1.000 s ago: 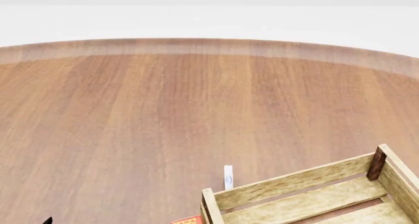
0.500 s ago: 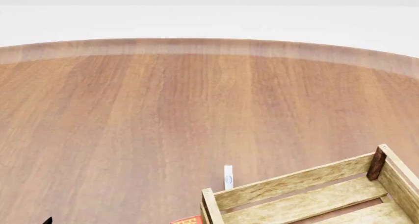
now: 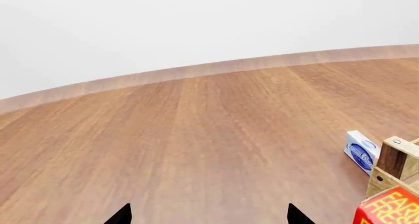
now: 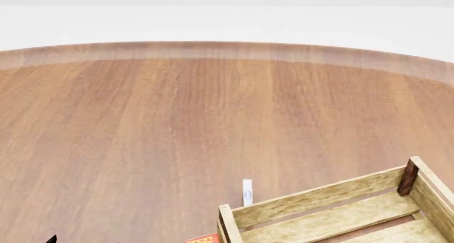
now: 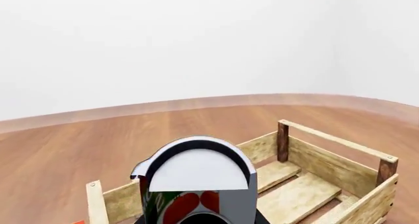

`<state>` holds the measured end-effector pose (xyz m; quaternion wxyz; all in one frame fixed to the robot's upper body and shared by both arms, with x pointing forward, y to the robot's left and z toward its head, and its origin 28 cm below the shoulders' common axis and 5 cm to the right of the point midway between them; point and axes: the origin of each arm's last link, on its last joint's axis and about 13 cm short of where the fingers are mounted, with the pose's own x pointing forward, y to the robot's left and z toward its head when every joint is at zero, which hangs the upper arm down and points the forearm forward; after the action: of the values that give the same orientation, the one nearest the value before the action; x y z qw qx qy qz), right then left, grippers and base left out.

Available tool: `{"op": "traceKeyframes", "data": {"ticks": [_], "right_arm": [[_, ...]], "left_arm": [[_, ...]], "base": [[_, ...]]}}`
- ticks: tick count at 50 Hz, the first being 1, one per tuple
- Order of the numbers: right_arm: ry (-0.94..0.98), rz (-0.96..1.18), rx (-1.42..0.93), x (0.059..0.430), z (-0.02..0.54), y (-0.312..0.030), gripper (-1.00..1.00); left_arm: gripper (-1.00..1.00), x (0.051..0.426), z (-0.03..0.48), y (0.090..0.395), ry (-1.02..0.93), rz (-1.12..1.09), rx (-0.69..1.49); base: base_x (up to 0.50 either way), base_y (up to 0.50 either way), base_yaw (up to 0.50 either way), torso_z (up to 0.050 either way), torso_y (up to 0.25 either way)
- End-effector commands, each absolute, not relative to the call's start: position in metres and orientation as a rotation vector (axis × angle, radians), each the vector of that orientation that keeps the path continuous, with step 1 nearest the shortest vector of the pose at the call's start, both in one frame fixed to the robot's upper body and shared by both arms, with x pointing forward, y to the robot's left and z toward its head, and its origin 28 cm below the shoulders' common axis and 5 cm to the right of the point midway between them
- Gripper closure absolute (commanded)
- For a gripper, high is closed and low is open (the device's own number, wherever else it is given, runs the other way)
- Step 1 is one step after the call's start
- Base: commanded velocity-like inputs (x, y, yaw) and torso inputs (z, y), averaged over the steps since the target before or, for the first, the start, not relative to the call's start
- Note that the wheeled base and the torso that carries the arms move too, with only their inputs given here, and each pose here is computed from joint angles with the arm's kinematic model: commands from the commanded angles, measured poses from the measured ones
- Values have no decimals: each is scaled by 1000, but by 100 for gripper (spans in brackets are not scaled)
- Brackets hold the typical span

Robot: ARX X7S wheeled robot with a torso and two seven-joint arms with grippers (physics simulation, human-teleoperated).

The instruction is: Pick up the tomato sauce, and put it in the wooden tray.

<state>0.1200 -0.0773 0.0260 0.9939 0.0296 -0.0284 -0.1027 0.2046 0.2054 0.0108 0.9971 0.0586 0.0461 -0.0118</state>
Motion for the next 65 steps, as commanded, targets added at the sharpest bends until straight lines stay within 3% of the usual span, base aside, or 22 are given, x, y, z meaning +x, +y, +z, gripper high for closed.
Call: {"op": "traceKeyframes", "data": {"ticks": [1,19,65], "right_arm": [[-70,-217,12,147,38,-82,100],[-43,-241,-13,177,41,-85,100],[191,-471,-52,321,-5,-126,100]], "left_arm": [[-100,207,13,204,62,-21,76],[-100,207,11,205,62,-20,76],[-100,208,11,205,63,-19,72]], "base": [[0,0,0,0,0],[0,0,0,0,1],[0,0,0,0,0]]}}
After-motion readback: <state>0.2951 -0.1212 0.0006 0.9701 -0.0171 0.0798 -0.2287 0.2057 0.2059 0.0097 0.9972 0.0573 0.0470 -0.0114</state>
